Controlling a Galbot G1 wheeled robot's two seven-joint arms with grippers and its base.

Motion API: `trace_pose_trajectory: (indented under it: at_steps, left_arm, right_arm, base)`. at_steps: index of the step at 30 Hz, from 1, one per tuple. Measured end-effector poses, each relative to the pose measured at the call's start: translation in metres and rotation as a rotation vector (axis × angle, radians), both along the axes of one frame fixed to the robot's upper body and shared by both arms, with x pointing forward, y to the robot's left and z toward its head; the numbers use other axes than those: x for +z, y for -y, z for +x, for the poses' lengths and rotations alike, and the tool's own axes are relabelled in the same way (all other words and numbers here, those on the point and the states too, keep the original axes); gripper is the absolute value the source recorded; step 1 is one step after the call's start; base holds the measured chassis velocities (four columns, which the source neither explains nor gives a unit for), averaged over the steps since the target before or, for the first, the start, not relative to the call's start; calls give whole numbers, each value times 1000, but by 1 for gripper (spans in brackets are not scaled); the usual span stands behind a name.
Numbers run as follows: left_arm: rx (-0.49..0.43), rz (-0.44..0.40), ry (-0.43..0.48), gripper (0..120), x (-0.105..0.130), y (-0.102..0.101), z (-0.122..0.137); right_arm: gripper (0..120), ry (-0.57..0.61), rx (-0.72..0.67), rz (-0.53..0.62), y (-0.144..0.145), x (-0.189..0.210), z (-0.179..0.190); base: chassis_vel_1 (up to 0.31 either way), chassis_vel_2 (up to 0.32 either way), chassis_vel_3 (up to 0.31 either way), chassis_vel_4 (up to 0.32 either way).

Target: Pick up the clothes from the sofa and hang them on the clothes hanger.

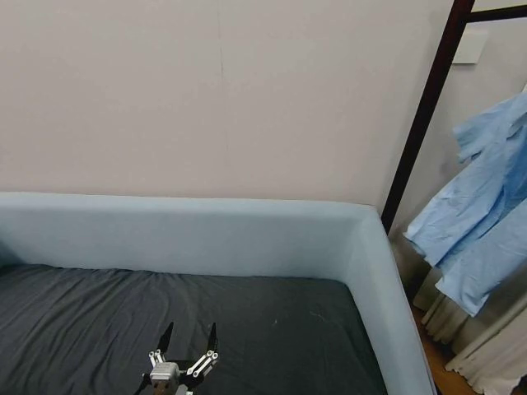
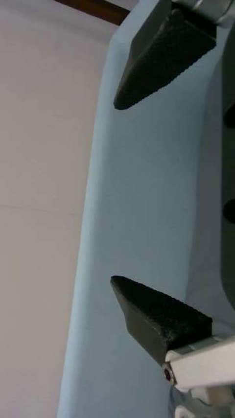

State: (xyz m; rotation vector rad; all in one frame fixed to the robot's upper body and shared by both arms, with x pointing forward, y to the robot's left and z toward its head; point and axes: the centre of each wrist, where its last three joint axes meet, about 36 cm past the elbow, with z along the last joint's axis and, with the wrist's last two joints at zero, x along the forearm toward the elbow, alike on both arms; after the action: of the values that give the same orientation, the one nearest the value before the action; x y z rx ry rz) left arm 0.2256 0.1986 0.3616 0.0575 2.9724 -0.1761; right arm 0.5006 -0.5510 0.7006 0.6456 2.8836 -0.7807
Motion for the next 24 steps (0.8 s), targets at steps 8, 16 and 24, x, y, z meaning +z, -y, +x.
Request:
trace_pose_trajectory:
  at_steps: [8, 16, 24]
  left_arm:
    - [8, 10, -4, 100, -1, 1, -1]
    - [9, 10, -5, 100, -1, 1, -1]
    - [9, 11, -6, 100, -1, 1, -1]
  right_arm:
    - [7, 21, 29, -100, -31, -5, -1]
    - [7, -15, 8, -78, -56, 15, -1]
    - [7, 2, 19, -111, -84, 36, 27]
  base:
    - [0, 0, 0, 0]
    - [0, 0, 0, 0]
    - [0, 0, 0, 0]
